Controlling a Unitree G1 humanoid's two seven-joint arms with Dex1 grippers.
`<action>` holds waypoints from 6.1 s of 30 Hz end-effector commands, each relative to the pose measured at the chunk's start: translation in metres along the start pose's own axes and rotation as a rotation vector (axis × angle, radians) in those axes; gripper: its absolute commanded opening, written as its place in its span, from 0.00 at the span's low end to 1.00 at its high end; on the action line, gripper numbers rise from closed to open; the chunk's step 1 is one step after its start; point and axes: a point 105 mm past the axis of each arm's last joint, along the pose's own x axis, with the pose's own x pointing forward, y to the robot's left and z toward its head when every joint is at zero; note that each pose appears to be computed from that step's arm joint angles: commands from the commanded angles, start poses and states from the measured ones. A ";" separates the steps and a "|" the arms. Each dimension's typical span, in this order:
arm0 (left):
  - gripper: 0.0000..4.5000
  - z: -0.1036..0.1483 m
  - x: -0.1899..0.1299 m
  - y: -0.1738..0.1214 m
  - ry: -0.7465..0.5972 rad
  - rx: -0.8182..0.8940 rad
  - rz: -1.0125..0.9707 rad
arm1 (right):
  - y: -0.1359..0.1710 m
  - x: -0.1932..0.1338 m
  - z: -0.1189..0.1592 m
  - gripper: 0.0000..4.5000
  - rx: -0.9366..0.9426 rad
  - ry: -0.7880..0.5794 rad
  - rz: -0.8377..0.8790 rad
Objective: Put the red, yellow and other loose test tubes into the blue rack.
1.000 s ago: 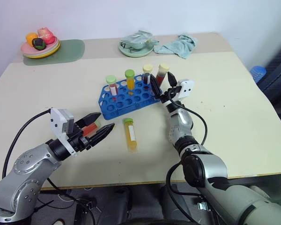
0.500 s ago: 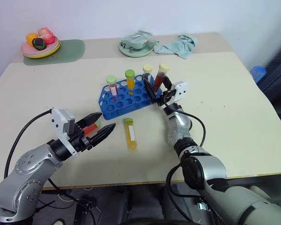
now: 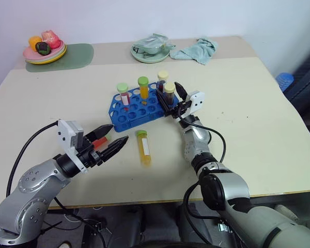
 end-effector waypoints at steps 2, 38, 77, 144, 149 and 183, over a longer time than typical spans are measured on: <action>0.79 0.008 0.003 -0.004 -0.034 0.026 -0.016 | -0.007 0.004 0.014 0.99 -0.035 -0.051 -0.034; 0.79 -0.012 0.086 0.005 0.501 -0.222 0.110 | -0.008 -0.149 0.139 0.99 -0.237 0.723 0.446; 0.73 -0.043 0.147 -0.020 1.017 -0.535 0.398 | -0.002 -0.139 0.140 1.00 -0.331 0.680 0.549; 0.18 0.048 0.155 0.011 -0.430 0.357 0.051 | -0.042 -0.149 0.159 1.00 -0.380 0.517 0.163; 0.18 0.040 0.172 0.009 -0.433 0.339 0.036 | -0.041 -0.151 0.161 1.00 -0.390 0.518 0.155; 0.18 0.001 0.178 0.010 -0.334 0.318 0.003 | -0.029 -0.175 0.167 1.00 -0.315 0.537 0.183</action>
